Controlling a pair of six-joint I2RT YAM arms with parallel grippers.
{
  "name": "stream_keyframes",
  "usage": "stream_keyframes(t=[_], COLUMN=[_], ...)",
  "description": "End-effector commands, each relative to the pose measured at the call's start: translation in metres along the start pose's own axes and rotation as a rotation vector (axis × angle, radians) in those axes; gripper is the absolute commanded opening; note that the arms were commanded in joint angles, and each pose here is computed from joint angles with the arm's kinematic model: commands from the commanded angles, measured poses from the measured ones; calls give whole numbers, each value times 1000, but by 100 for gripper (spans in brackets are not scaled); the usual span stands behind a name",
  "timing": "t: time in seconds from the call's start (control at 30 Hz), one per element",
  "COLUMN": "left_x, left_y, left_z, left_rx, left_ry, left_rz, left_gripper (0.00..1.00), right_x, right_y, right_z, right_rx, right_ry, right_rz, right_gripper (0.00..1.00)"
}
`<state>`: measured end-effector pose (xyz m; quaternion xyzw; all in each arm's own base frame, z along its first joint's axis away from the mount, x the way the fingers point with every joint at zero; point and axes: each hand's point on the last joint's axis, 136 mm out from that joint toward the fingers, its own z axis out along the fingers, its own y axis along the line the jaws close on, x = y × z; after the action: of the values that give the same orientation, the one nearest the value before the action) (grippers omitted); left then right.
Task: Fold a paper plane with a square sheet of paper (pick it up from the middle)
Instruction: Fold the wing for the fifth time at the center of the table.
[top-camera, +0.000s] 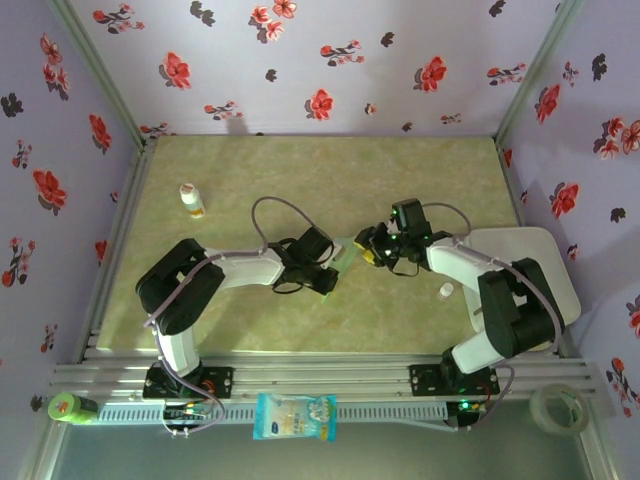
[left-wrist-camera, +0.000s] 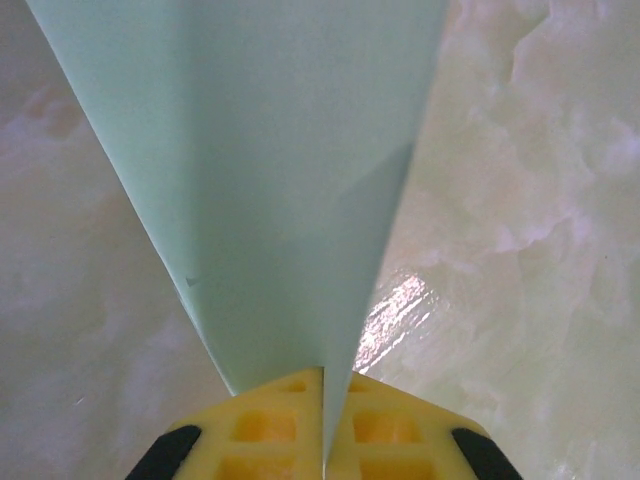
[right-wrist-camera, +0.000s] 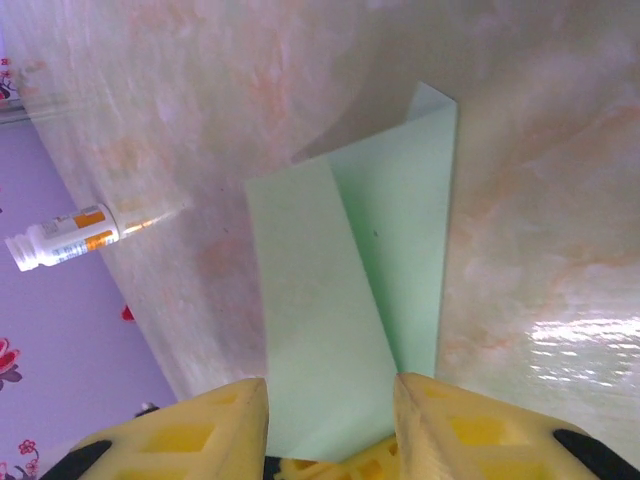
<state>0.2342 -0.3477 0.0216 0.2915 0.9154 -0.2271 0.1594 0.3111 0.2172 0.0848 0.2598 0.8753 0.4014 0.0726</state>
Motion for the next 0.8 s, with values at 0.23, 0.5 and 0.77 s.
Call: stream_keyframes(t=[0.23, 0.5, 0.77], left_x=[-10, -10, -14], left_y=[-8, -6, -12], left_z=[-10, -10, -16], left_rx=[-14, -26, -15], left_ry=[-19, -14, -40], left_rz=[54, 66, 88], left_gripper=[8, 9, 15], right_x=[7, 14, 12], right_y=[7, -4, -14], right_z=[16, 19, 18], right_rx=[77, 144, 182], right_ry=[71, 95, 83], right_rz=[-12, -36, -31], right_gripper=[41, 34, 17])
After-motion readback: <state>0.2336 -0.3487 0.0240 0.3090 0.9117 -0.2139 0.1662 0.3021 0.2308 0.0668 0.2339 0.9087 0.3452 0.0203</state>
